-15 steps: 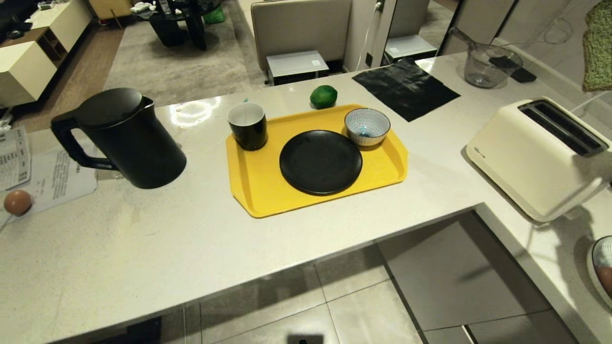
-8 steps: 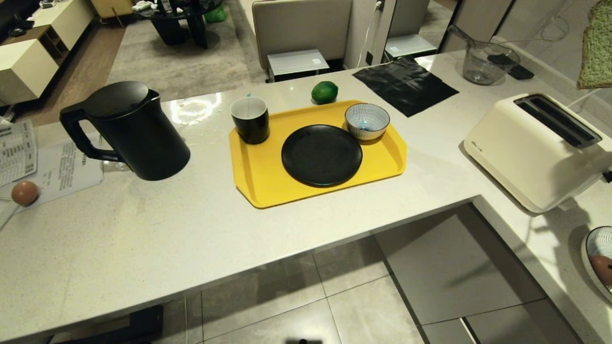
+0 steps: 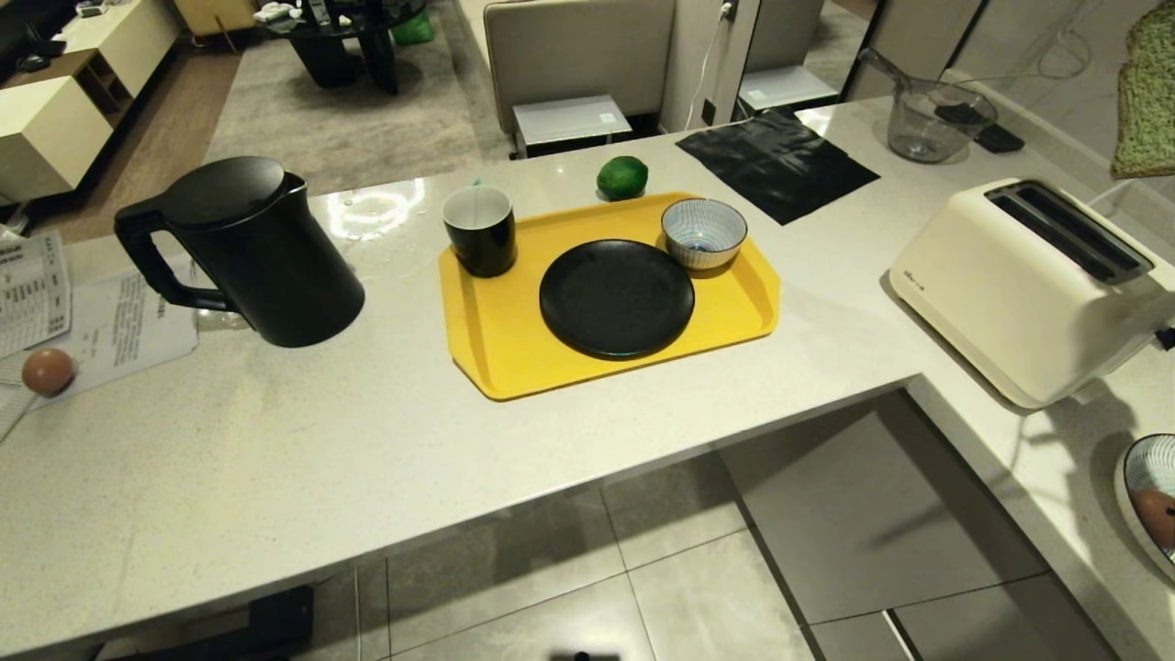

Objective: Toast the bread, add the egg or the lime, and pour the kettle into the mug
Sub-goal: Put the bread slices in the toaster

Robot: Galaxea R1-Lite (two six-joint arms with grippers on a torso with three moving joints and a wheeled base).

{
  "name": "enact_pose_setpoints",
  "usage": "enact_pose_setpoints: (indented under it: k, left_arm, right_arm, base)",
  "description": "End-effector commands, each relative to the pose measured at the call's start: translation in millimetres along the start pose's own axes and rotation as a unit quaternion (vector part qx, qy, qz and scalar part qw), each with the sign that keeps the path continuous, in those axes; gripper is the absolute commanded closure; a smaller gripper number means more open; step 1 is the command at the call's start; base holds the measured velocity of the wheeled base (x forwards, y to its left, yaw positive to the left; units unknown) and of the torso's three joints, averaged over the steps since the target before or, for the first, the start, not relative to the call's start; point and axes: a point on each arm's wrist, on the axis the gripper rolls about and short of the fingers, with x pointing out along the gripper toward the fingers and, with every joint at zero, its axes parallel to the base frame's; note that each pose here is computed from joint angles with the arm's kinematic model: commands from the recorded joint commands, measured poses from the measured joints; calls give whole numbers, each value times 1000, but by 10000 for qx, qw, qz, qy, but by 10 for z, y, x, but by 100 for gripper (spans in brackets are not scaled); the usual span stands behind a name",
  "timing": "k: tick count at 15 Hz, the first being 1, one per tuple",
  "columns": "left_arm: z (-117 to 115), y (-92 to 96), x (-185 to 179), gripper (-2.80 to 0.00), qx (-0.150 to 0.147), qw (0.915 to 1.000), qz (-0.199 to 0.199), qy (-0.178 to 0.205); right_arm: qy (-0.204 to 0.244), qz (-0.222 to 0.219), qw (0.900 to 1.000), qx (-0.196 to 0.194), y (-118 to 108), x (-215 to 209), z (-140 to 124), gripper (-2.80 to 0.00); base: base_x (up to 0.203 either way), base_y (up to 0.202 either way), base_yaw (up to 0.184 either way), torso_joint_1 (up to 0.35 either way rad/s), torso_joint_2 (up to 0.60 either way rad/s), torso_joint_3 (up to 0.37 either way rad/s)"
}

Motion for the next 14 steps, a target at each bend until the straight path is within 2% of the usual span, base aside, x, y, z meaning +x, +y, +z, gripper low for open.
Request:
enact_pose_setpoints:
  k: [1,4,8,10,12,14]
  left_arm:
    - [0,0,0,0,1,10000,3,-3]
    - [0,0,0,0,-7,10000,3,-3]
    - [0,0,0,0,1,10000,3,-3]
    - [0,0,0,0,1,10000,3,-3]
    - [0,0,0,0,1,10000,3,-3]
    - [0,0,0,0,1,10000,3,-3]
  right_arm:
    - [21,10,10000,-2,-10,20,-10,0]
    - [29,13,10000,0,-10,27,-13,0]
    - [15,50,10000,-1,-16,59,-8,0]
    - [-63,236,9997,-12,-7,51,2,0]
    - [-76,309,9995,-39,-3,63,-2,0]
    - [-292,428,9986,-107,1,142,20,0]
  base:
    - [0,0,0,0,0,0]
    - [2,2,-36,1,1,1]
    - [3,9,-166,3,1,5]
    - [0,4,-141,4,1,1]
    - [0,2,-36,4,1,0]
    - [0,0,0,0,0,0]
